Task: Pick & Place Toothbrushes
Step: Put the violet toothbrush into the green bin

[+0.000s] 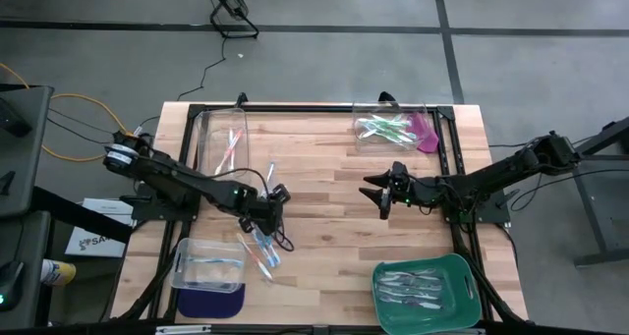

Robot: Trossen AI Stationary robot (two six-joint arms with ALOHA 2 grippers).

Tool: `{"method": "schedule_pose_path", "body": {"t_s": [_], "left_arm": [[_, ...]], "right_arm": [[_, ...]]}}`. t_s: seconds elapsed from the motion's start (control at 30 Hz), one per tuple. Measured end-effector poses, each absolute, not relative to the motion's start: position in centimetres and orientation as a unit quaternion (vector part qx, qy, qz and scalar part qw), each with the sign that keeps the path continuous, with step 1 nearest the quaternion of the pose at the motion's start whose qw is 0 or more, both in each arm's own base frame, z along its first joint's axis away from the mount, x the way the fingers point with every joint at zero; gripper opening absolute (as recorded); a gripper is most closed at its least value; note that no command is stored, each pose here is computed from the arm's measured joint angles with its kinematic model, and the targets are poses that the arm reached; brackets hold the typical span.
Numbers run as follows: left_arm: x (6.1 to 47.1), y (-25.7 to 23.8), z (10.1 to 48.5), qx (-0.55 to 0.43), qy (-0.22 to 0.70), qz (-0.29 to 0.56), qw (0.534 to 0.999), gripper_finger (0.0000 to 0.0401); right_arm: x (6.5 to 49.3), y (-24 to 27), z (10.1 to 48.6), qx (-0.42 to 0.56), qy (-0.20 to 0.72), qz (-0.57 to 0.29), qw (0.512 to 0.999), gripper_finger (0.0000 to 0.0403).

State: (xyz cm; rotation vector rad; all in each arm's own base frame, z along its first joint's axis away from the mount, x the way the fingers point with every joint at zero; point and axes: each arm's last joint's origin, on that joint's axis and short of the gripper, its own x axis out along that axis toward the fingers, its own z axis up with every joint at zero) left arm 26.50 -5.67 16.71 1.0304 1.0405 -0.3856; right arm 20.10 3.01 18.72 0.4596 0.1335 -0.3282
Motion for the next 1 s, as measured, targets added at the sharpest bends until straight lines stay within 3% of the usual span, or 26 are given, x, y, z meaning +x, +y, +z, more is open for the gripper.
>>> {"method": "schedule_pose_path", "body": {"t_s": [0.23, 0.57, 0.7, 0.9, 1.0], "left_arm": [[26.9, -5.8, 15.4, 0.502, 0.474, -0.204, 0.694, 0.0143], [27.8, -5.9, 14.6, 0.526, 0.460, -0.209, 0.684, 0.0140], [27.8, -5.9, 14.6, 0.527, 0.460, -0.206, 0.685, 0.0110], [27.8, -5.9, 14.6, 0.526, 0.460, -0.206, 0.685, 0.0021], [27.8, -5.9, 14.6, 0.526, 0.459, -0.205, 0.686, 0.0020]], "right_arm": [[20.1, 3.0, 18.7, 0.226, 0.068, -0.163, 0.958, 0.0205], [20.2, 3.0, 18.4, 0.226, 0.074, -0.164, 0.957, 0.0205], [20.2, 3.0, 18.4, 0.226, 0.072, -0.164, 0.958, 0.0205], [20.2, 3.0, 18.4, 0.225, 0.074, -0.164, 0.957, 0.0205], [20.2, 3.0, 18.4, 0.225, 0.074, -0.164, 0.958, 0.0205]]}}
